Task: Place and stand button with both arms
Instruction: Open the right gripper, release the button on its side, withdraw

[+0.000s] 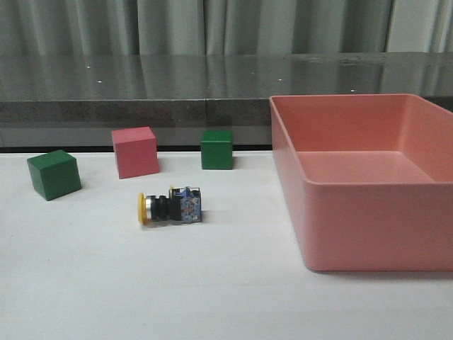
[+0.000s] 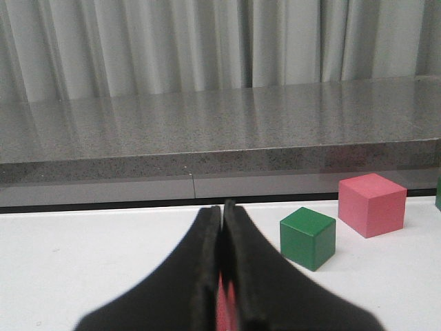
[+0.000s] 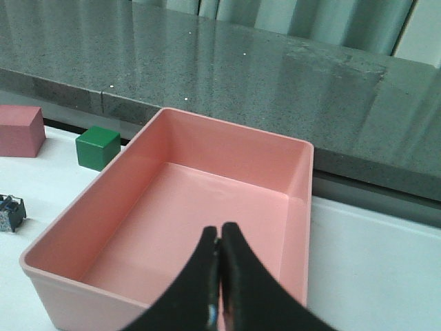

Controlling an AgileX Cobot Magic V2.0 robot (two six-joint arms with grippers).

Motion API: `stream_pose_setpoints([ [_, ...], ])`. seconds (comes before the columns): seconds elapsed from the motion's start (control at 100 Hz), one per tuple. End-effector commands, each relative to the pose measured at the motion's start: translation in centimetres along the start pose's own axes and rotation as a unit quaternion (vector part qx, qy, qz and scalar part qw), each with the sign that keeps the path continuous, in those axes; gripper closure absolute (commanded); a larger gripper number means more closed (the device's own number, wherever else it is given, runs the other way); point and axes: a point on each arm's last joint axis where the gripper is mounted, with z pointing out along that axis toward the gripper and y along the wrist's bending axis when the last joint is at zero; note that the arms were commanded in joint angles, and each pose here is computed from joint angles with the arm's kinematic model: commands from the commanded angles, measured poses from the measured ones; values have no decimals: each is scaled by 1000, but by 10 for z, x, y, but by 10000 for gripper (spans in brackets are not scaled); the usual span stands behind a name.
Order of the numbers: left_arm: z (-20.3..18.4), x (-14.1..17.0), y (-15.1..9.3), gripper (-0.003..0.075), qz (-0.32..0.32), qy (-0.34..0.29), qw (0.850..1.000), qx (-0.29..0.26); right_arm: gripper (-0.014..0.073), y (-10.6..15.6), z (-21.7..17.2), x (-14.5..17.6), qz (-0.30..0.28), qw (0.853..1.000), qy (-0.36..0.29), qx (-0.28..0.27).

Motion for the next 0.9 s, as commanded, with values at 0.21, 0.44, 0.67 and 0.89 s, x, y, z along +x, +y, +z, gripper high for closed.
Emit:
stream_pose_setpoints([
  [0.21,-2,1,-1,739,-10,-42,999,2,704,-4,-6,-14,2,998,-64,21],
  [0.44,-2,1,-1,739,-10,-43,999,2,704,-3,-6,-12,2,998,-57,18],
  [0.67,-7,-27,2,739,-88,-147,985,2,704,-3,-6,-12,2,998,-56,18],
  [0.89,-1,-77,1,739,-113,-68,991,12,704,-3,-6,-12,2,998,-56,18],
])
